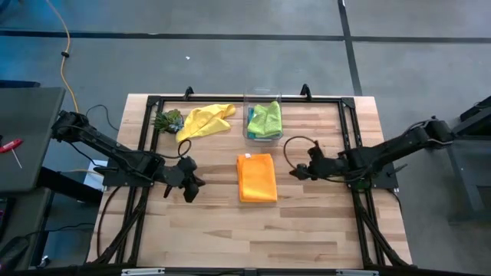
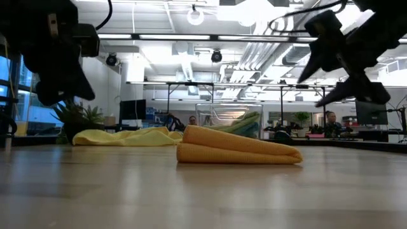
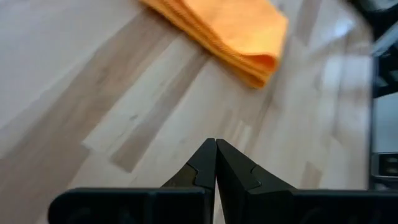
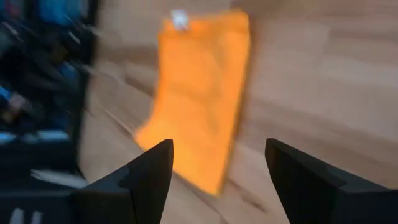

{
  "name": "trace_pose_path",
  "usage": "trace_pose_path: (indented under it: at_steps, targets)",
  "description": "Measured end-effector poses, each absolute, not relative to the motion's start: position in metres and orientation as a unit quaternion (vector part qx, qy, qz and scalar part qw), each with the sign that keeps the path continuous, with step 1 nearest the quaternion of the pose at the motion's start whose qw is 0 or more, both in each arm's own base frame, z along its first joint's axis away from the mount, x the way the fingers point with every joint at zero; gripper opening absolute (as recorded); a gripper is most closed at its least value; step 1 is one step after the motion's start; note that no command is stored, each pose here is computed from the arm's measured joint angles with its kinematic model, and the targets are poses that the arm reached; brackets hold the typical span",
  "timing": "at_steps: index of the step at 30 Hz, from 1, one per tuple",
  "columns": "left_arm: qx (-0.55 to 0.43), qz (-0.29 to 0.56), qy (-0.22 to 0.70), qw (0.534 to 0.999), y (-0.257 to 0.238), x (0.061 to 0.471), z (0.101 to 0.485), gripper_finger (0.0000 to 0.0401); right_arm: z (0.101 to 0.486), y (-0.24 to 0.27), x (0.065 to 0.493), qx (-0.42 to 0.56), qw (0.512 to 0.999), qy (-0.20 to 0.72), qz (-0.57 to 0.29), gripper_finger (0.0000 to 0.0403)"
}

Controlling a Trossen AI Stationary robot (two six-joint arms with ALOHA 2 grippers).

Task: Fold microfiber towels
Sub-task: Put the orange microfiber cloth into the transparent bin

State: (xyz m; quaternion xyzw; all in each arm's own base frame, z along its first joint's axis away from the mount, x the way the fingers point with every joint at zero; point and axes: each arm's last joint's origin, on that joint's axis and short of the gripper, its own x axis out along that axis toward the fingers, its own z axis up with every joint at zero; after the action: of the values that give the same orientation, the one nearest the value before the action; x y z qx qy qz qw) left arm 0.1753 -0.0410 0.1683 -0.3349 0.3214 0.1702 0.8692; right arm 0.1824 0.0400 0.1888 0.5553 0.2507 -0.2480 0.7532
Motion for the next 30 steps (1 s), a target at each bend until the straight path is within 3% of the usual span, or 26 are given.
trace_pose_path:
  at_steps: [2,9,15,18,22,24,30]
  targets:
    - [-0.345,0.156,0.311,0.872,-0.042,0.178,0.171,0.0000,0.190,0.038,0.180,0.559,0.760,0.220,-0.249,0.0248]
    - [-0.368,0.120,0.246,0.889,-0.045,0.187,0.183,0.0000,0.184,0.037,0.176,0.544,0.758,0.243,-0.267,0.0248]
    - [-0.311,0.097,0.194,0.925,-0.046,0.197,0.208,0.0000,0.183,0.039,0.175,0.535,0.760,0.278,-0.241,0.0258]
    - [-0.285,0.098,0.181,0.936,-0.046,0.200,0.217,0.0000,0.180,0.038,0.176,0.535,0.754,0.293,-0.244,0.0294]
    - [-0.273,0.103,0.175,0.940,-0.042,0.203,0.223,0.0000,0.172,0.033,0.183,0.539,0.744,0.300,-0.258,0.0374]
    - [-0.275,0.103,0.174,0.940,-0.040,0.204,0.226,0.0000,0.170,0.030,0.187,0.554,0.733,0.290,-0.269,0.0392]
    - [-0.288,0.086,0.158,0.941,-0.035,0.198,0.236,0.0000,0.169,0.031,0.189,0.591,0.703,0.290,-0.268,0.0356]
